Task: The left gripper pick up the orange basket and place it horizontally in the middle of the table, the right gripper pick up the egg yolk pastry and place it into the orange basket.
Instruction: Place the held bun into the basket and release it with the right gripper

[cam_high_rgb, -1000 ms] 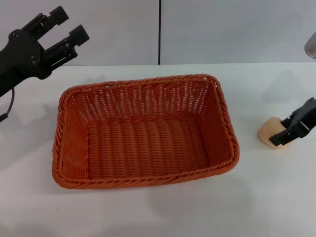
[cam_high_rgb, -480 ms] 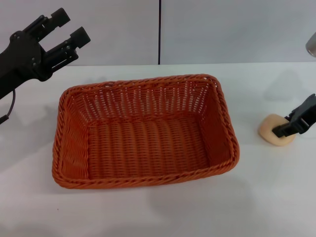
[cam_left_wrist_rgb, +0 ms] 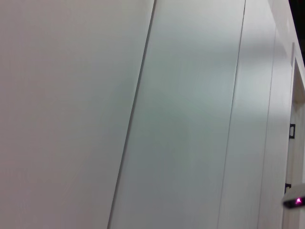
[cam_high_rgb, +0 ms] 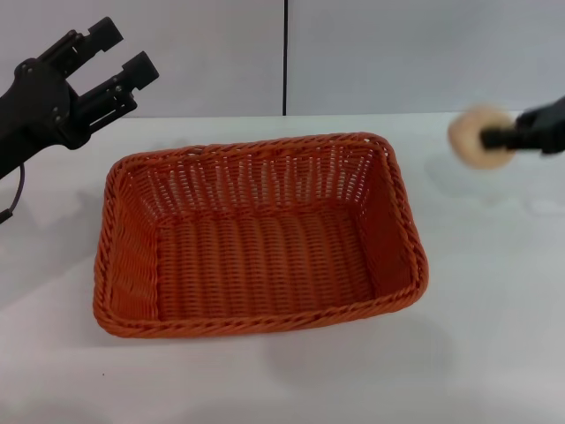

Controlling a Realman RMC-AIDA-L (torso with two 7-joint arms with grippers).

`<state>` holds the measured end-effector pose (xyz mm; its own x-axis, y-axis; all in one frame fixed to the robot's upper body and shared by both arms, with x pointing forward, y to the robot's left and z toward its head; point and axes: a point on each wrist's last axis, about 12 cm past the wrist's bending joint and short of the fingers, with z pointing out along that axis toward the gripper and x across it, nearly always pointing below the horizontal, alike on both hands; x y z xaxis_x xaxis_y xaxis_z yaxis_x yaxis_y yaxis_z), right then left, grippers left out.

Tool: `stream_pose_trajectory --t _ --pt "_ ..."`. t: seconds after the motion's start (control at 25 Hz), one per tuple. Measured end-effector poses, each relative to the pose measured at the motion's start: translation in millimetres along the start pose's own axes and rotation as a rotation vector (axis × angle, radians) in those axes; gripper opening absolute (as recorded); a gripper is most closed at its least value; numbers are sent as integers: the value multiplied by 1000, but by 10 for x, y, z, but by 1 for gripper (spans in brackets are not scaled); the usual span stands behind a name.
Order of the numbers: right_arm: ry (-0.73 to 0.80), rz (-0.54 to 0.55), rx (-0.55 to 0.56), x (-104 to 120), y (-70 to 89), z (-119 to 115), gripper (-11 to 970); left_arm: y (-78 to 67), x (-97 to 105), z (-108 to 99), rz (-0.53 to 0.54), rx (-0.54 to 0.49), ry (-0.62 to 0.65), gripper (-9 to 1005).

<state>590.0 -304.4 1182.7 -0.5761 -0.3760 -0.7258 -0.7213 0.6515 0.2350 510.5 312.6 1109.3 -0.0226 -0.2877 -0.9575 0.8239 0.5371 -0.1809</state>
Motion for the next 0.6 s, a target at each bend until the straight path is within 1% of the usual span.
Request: stream_pose_trajectory --t 0.08,0.12,0.16,0.28,0.32,0.36,0.4,0.48,0.52,0.56,0.6 --pt "-135 12 -8 7 30 -151 228 -2 0 -3 0 0 0 802" --pt "-279 -9 -38 10 82 -269 224 -9 1 -12 -1 3 -2 802" --pt "-279 -9 -38 10 82 -269 220 -10 1 -13 -1 4 -2 802" --pt "-455 -54 -111 25 167 -340 208 -13 2 -17 -2 4 -2 802" --pt "-529 -84 -185 28 236 -292 204 -13 1 -17 -1 4 -2 802" --pt "-529 -84 -185 28 236 -292 200 -13 1 -17 -1 4 -2 802" --pt "-556 -96 -224 21 269 -254 196 -13 1 -17 -1 4 -2 802" --pt "-573 -116 -300 -5 331 -132 170 -14 3 -16 -2 4 -3 802" --pt "-560 -129 -369 -42 395 19 148 -16 4 -12 -2 5 -3 802" --pt "-560 -129 -369 -42 395 19 140 -16 4 -12 -2 5 -3 802" --pt "-544 -136 -402 -67 432 102 132 -16 4 -10 -2 6 -4 802"
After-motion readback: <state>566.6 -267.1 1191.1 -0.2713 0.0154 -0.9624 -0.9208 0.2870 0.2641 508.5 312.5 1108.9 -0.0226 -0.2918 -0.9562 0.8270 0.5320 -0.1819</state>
